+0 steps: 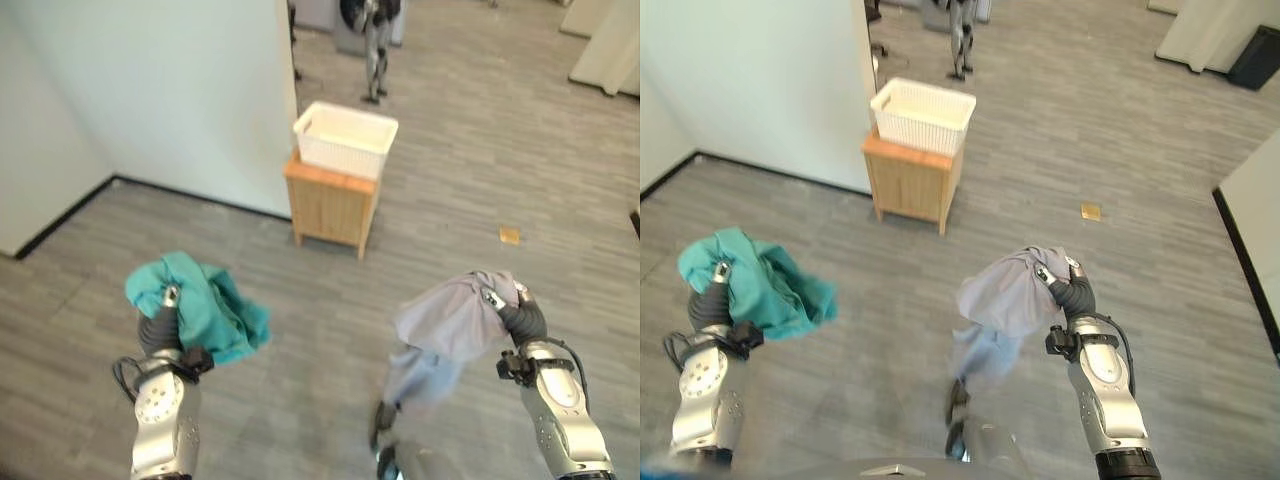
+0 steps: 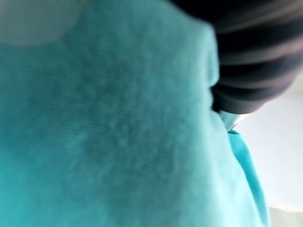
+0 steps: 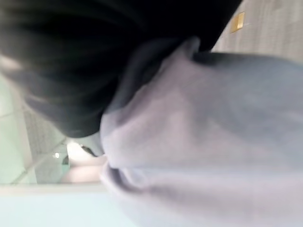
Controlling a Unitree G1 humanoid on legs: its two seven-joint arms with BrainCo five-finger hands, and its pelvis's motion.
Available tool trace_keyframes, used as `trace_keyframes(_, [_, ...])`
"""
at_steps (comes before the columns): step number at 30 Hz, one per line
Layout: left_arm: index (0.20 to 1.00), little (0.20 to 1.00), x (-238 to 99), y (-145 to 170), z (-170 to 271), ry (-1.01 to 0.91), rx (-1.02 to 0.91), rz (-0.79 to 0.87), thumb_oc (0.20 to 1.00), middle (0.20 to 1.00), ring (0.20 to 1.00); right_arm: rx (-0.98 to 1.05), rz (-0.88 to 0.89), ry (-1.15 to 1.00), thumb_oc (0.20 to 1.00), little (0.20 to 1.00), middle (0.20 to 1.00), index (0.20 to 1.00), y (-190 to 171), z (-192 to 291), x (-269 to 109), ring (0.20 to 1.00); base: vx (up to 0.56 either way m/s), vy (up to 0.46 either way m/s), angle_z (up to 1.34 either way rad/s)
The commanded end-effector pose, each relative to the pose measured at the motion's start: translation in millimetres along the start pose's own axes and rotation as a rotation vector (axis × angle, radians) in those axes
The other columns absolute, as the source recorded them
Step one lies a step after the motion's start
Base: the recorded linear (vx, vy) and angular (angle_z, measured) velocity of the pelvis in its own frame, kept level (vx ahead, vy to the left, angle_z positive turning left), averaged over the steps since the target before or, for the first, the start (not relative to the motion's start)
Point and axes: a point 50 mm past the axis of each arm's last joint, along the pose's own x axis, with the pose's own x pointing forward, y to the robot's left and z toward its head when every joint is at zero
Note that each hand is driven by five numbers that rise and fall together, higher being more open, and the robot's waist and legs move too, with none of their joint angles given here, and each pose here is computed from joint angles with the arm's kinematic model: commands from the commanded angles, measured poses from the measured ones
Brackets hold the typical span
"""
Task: Pick up bed clothes into laundry basket.
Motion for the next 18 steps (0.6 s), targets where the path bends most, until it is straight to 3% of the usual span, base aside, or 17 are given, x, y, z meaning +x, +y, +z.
trace_keyframes(1, [0.2,0.2,17,-10,55,-0.235,0.05,-0.13,0.2,0.2,0.2,-0.019,0.02,-0.233,0.2,0.2,0.2,0.2,-1,48,12,0.2,0.55,-0.336,0.14])
trace_keyframes(6, [0.2,0.2,19,-34,52,-0.214,0.008,-0.223,0.2,0.2,0.2,-0.017,-0.053,-0.258,0.2,0.2,0.2,0.2,-14,55,11,0.2,0.53,-0.217,-0.28])
trace_keyframes(18, [0.2,0.2,9,-26,41,-0.183,0.064,-0.22,0.2,0.2,0.2,-0.063,0.065,-0.283,0.2,0.2,0.2,0.2,10,60,16,0.2,0.44,0.083,-0.35])
